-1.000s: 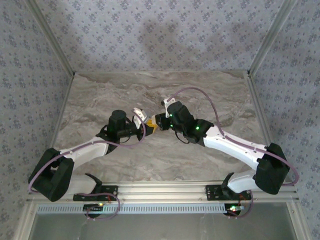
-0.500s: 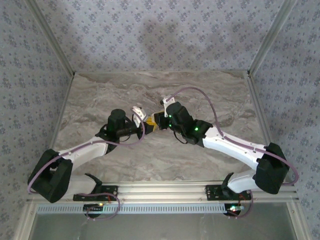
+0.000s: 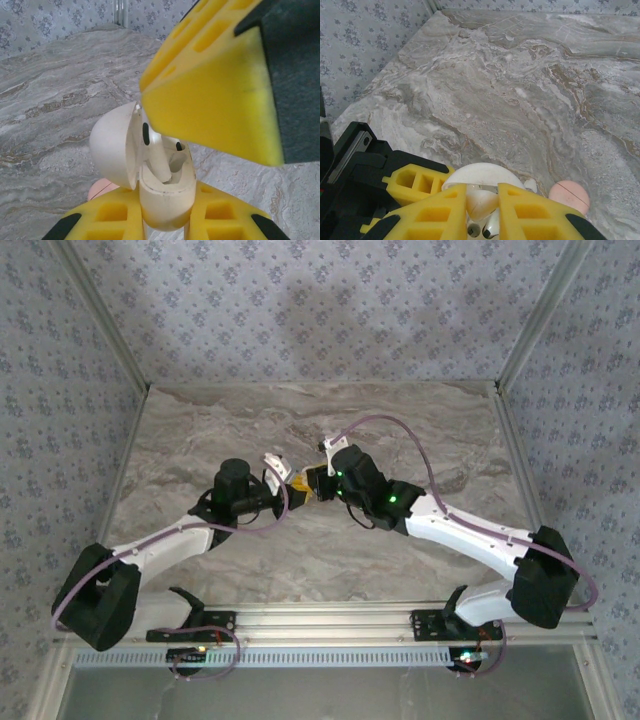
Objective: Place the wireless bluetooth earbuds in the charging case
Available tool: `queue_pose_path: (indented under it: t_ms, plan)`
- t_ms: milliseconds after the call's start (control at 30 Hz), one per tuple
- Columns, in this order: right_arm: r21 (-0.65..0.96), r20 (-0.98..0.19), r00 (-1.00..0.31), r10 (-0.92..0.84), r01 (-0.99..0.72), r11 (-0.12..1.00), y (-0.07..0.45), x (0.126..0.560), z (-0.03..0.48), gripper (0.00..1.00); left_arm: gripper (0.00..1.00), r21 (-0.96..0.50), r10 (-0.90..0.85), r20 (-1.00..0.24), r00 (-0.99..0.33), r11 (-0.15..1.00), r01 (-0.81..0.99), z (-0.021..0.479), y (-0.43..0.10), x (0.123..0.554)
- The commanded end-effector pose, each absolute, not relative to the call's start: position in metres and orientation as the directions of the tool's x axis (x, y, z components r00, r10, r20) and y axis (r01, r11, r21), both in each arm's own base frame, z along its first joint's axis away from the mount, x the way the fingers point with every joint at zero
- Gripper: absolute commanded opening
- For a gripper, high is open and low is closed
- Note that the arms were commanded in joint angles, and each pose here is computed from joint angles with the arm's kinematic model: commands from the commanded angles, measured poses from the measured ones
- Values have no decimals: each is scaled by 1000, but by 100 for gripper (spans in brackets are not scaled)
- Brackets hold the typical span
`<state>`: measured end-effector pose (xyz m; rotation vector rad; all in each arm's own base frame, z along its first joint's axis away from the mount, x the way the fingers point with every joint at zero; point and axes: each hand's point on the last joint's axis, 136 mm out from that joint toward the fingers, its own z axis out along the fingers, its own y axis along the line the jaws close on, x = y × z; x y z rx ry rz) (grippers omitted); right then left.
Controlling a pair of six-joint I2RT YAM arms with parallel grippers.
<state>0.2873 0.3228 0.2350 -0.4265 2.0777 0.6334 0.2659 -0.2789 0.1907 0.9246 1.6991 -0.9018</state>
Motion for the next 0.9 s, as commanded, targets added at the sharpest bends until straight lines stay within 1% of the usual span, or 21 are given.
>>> queue_pose_path:
  t_ms: [0, 300, 400, 867]
  plan:
    - [217, -824, -552, -129, -517, 828, 311, 279, 223, 20, 14, -66, 121, -984, -131, 435, 898, 232, -281, 271]
    - [190, -822, -551, -140, -498, 846, 307, 282, 223, 20, 14, -44, 133, -985, -112, 429, 902, 235, -281, 270]
    - [189, -824, -547, -149, -512, 838, 311, 281, 226, 21, 14, -30, 145, -984, -100, 422, 906, 234, -281, 269]
    - [227, -779, -598, -192, -553, 802, 328, 275, 207, 21, 14, 71, 184, -983, -4, 400, 914, 236, -279, 259]
